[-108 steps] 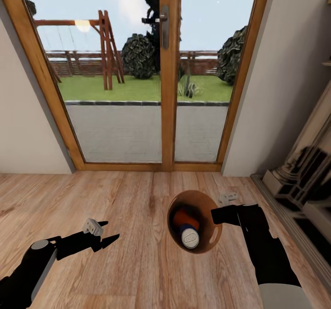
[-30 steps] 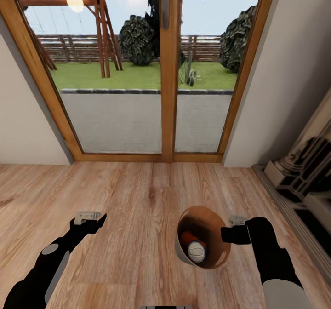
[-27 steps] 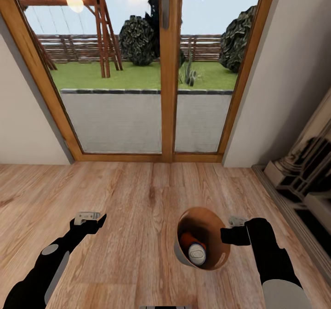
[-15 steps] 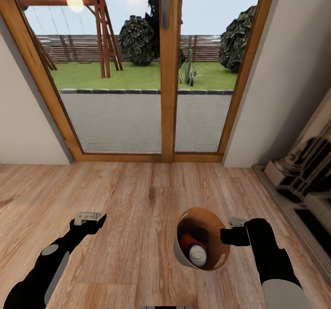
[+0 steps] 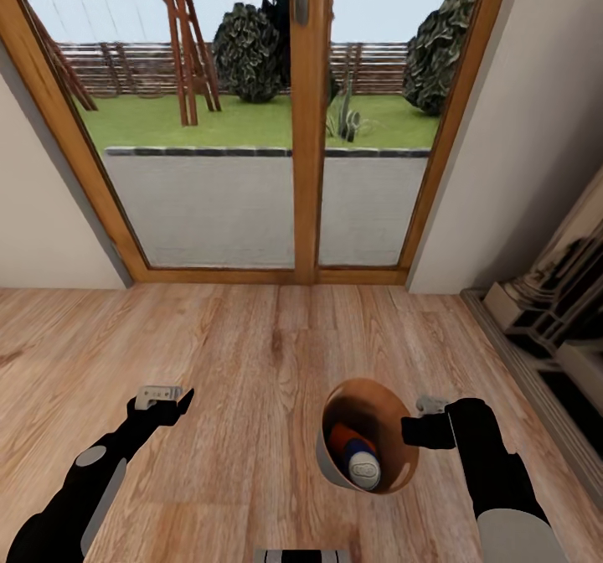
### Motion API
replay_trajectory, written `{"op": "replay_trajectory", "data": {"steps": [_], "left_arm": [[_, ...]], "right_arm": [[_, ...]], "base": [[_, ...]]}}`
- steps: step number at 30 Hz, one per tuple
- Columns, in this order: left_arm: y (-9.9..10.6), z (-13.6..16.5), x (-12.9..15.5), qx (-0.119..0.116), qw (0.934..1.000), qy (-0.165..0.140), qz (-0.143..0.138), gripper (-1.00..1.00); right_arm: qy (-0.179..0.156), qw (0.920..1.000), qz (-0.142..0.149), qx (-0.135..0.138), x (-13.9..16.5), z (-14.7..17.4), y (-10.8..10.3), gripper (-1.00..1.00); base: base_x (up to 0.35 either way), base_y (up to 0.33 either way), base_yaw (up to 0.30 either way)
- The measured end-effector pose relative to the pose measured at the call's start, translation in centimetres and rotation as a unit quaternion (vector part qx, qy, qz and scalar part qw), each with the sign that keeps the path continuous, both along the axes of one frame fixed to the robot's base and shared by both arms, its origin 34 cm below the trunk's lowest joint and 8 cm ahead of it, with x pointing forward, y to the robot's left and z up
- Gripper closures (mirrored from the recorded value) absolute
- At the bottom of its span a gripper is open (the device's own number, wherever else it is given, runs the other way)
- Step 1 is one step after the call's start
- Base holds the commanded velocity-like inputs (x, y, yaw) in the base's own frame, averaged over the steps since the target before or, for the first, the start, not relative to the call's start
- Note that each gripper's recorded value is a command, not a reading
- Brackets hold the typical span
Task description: Put the three can of soda from the living room inside the tash can in the kitchen.
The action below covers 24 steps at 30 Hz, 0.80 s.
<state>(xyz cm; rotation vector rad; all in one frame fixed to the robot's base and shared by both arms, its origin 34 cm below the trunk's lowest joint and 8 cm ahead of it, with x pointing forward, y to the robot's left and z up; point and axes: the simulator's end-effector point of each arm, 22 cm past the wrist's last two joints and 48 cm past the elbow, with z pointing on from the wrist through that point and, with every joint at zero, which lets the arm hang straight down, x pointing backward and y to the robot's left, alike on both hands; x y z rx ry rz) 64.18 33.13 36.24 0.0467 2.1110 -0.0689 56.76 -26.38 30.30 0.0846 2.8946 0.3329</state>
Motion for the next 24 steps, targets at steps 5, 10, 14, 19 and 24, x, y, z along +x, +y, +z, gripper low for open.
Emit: {"op": "replay_trajectory", "data": {"steps": [5, 10, 14, 19, 24], "left_arm": [[0.0, 0.0, 0.0, 0.0, 1.0, -0.001, 0.0, -1.0], [0.0, -1.0, -0.2, 0.0, 1.0, 0.007, -0.001, -1.0], [0.0, -1.9, -0.5, 0.0, 0.9999, 0.015, -0.001, -1.0], [0.0, -2.1, -0.5, 0.001, 0.9998, 0.017, -0.001, -1.0], [0.0, -2.1, -0.5, 0.001, 0.9998, 0.017, -0.001, -1.0]], "right_arm": [[0.0, 1.0, -0.001, 0.004, 0.0, 0.0, 0.2, 1.0], [0.009, 1.0, 0.0, 0.002, -0.3, -0.8, 0.1, 1.0], [0.017, 0.9999, 0.0, 0.002, -0.7, -1.7, 0.2, 1.0], [0.018, 0.9998, 0.0, 0.003, -0.7, -1.9, 0.2, 1.0], [0.018, 0.9998, -0.001, 0.004, -0.7, -1.8, 0.3, 1.0]], "base": [[0.0, 0.0, 0.0], [0.0, 0.0, 0.0], [0.0, 0.0, 0.0], [0.0, 0.0, 0.0], [0.0, 0.0, 0.0]]}}
